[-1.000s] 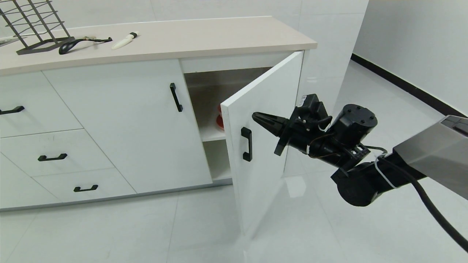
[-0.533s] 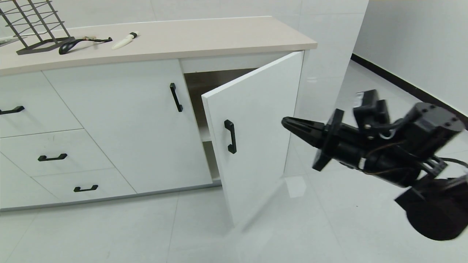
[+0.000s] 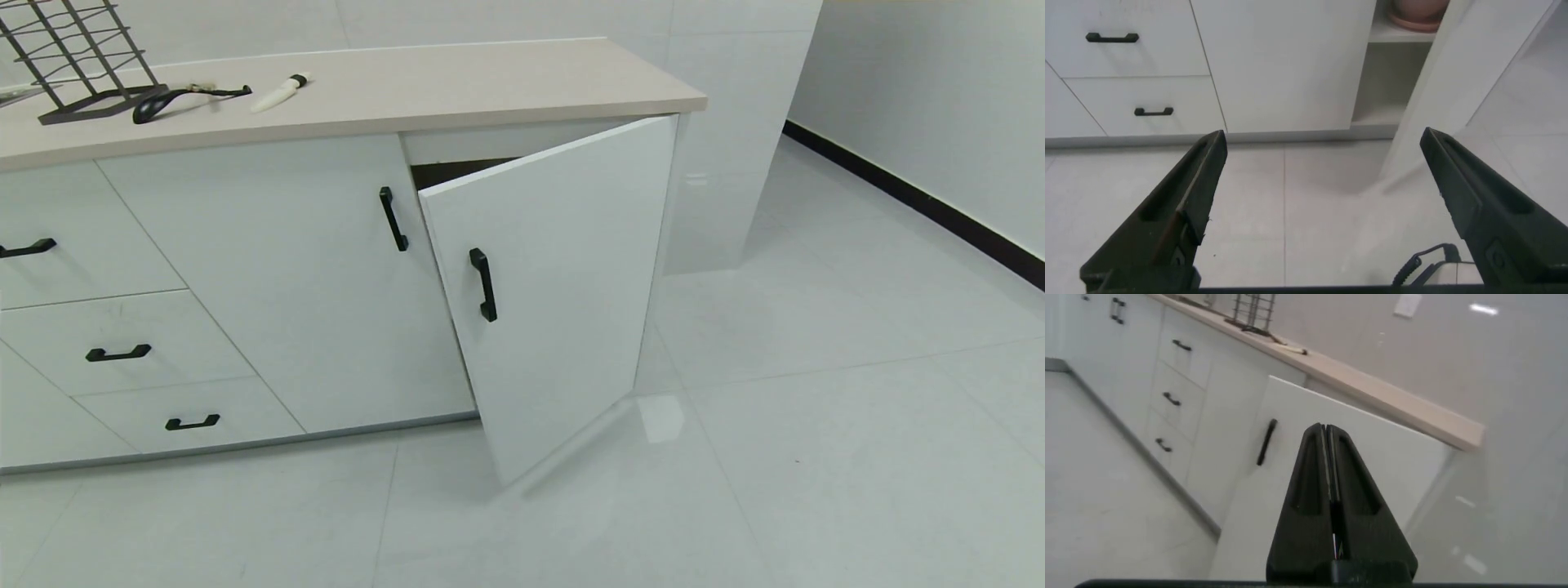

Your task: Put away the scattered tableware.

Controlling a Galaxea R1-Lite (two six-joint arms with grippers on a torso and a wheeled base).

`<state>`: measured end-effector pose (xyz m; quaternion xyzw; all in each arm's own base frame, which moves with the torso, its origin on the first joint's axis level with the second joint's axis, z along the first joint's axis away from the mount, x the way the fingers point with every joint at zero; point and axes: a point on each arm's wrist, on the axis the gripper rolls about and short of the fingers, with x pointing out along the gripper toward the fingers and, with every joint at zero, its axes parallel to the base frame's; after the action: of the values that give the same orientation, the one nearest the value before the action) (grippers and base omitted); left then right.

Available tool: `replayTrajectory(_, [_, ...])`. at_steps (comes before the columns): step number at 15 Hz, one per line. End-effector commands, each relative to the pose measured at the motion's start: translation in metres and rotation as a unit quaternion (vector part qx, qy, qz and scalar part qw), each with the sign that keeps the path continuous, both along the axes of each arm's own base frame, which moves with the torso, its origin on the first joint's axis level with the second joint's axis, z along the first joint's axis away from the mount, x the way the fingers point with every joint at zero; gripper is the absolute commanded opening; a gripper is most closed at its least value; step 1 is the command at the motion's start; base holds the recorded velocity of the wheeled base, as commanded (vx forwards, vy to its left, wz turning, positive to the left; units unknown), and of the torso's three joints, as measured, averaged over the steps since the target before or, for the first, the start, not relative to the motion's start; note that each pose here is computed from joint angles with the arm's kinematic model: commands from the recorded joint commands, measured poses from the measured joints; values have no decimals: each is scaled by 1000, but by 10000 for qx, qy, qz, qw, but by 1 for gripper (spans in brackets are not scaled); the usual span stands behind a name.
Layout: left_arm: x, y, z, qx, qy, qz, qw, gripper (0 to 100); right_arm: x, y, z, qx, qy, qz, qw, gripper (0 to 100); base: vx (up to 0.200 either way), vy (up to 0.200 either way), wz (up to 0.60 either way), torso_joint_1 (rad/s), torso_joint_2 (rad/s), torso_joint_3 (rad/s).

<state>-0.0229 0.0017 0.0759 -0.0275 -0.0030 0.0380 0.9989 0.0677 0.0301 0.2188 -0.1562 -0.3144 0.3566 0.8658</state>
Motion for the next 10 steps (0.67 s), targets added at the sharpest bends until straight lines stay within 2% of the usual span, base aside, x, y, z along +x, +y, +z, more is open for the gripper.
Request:
replayTrajectory(1, [0,0,0,-2,4,3,10000,100,-85,-19,-54,49,-276,-933,9952,0,0,0,0,0,0,0])
replayTrajectory(3, [0,0,0,-2,4,3,10000,100,-101,-20,-97,181,554,-1569,9859,0,0,0,0,0,0,0])
replayTrajectory(4, [0,0,0,-2,4,3,10000,100,-98,-21,-110,337,1153,-2091,9705,0,0,0,0,0,0,0])
replayTrajectory(5, [0,0,0,-2,4,3,10000,100,-96,-23,-114,557,1408,-2508,9561,0,0,0,0,0,0,0])
replayTrajectory(6, [0,0,0,-2,4,3,10000,100,-93,-26,-121,939,1872,-2975,9315,0,0,0,0,0,0,0])
replayTrajectory(8, [0,0,0,-2,4,3,10000,100,-91,-29,-141,1112,2888,-3546,8823,0,0,0,0,0,0,0])
replayTrajectory(9, [0,0,0,-2,-4,3,10000,100,-91,-29,-144,1321,3180,-3526,8701,0,0,0,0,0,0,0])
replayTrajectory(10, [0,0,0,-2,-4,3,10000,100,-91,-29,-143,1586,3221,-3438,8677,0,0,0,0,0,0,0])
